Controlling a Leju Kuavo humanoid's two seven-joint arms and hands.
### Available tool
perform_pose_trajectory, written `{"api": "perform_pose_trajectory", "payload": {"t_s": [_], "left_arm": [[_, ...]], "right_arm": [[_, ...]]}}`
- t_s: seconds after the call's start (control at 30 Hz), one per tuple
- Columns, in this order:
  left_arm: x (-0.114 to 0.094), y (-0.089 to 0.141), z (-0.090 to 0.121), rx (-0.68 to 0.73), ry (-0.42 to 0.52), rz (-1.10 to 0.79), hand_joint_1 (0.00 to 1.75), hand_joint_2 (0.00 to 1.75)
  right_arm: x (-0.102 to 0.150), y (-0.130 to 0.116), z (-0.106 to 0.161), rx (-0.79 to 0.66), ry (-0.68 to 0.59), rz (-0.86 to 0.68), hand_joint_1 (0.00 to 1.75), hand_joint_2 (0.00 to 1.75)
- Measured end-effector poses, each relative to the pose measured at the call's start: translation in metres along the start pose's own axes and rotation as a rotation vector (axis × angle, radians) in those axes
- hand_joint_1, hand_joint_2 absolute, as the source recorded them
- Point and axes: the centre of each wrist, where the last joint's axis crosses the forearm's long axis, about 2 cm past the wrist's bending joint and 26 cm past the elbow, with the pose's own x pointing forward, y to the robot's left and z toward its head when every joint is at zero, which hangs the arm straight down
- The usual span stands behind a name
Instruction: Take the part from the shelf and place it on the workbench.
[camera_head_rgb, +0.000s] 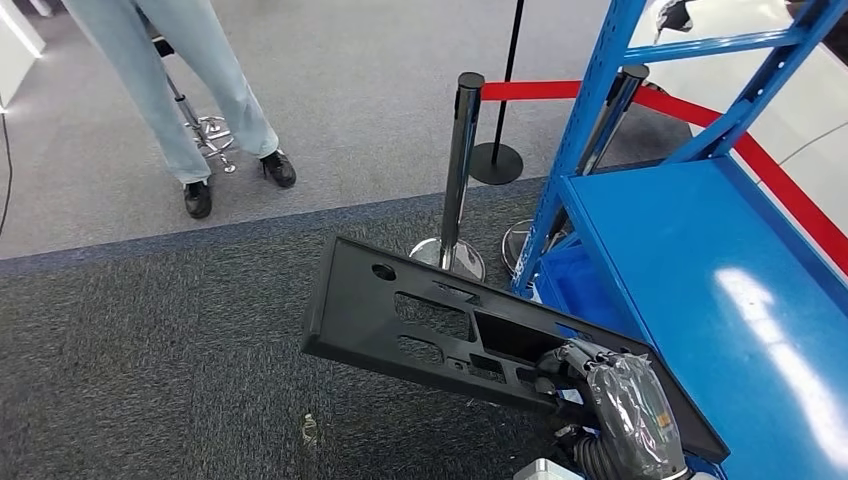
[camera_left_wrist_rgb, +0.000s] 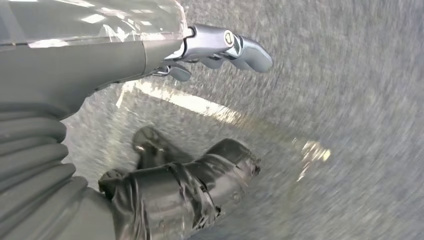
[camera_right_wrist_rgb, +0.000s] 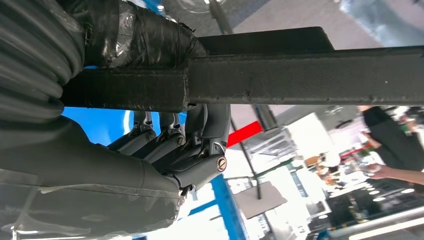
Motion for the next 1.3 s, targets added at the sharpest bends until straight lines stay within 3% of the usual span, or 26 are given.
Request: {"api": "perform_pose_trajectory", "payload": {"t_s": [0.17, 0.4, 1.3], "left_arm": [[0.0007, 0.0027, -0.0019, 0.075, -0.017, 0.12, 0.0, 1.75], [0.0017, 0.0006, -0.002, 0.106, 0.032, 0.208, 0.0, 1.75], [-0.0041, -0.0053, 0.0049, 0.125, 0.145, 0.315, 0.0, 1.75]], "right_arm": [[0.0015, -0.0007, 0.0028, 0.005, 0.004, -0.009, 1.75, 1.75], [0.0019, -0.0033, 0.0017, 0.0, 0.005, -0.019, 1.75, 1.75], [0.0005, -0.0089, -0.006, -0.007, -0.006, -0.014, 1.75, 1.75]]}}
